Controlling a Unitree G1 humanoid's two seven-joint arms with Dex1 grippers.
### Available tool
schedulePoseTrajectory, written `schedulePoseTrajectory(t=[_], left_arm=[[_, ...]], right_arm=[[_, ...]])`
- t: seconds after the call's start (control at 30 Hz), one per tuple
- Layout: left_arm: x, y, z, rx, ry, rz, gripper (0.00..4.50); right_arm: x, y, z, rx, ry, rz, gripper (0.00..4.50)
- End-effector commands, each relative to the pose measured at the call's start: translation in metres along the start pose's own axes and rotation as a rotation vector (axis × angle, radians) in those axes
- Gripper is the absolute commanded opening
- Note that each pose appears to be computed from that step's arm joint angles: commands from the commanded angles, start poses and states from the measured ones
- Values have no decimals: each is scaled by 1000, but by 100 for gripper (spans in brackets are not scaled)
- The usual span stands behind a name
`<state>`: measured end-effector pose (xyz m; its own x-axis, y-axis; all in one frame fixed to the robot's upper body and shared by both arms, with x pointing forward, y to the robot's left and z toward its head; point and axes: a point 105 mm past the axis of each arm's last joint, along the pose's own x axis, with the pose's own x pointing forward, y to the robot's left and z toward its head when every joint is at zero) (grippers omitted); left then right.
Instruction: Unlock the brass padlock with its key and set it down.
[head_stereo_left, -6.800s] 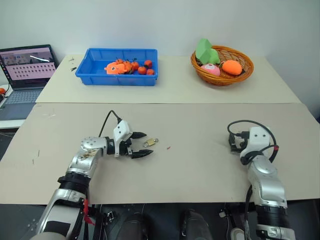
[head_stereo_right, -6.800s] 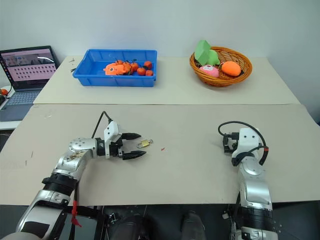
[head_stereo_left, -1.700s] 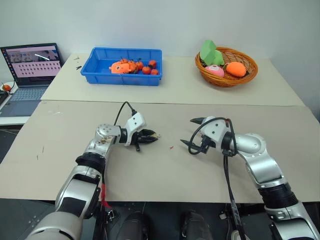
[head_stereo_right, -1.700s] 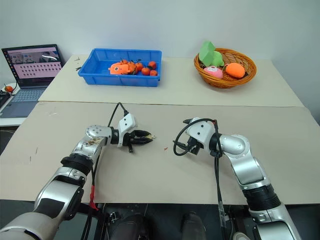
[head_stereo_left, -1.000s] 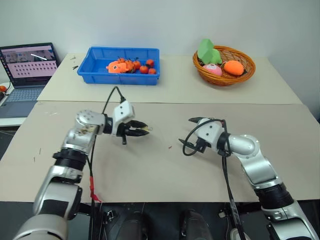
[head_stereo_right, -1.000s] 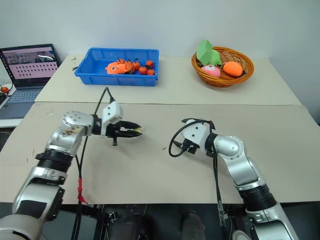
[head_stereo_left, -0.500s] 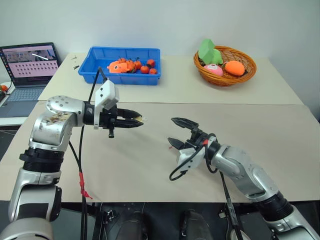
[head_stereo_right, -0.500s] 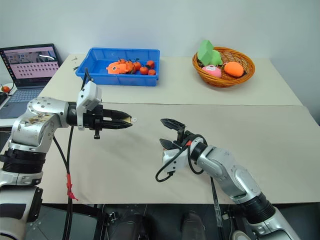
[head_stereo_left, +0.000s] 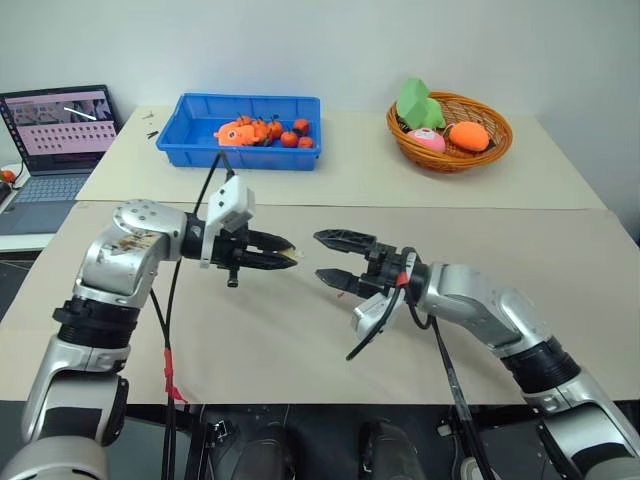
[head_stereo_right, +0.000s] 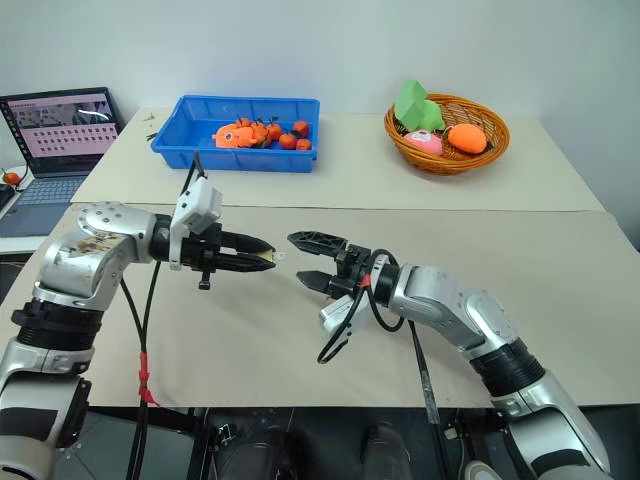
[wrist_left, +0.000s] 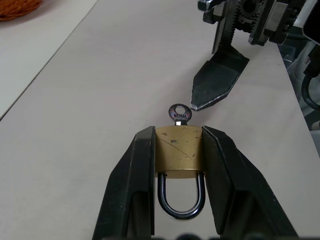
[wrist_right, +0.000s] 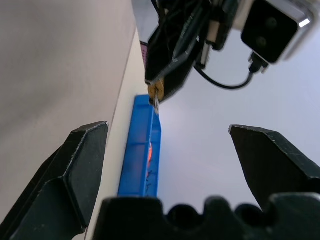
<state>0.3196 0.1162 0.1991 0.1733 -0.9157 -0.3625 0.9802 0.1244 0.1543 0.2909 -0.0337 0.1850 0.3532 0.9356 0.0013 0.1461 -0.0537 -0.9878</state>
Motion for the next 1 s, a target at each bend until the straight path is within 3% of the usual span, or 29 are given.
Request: schedulePoseTrajectory(t=[0.03,0.67,1.0], left_arm=[[4,-4,22,92,-38,-38,85],[5,-4,-1,104,39,-57,85],[11,-2,4,108,8,-47,85]], right_arm=[[6,-6,4,-45,-43,-17,450],[0,-16,-1,-83,-34,-22,450],[6,-20,8,-84,-56,-12,450]])
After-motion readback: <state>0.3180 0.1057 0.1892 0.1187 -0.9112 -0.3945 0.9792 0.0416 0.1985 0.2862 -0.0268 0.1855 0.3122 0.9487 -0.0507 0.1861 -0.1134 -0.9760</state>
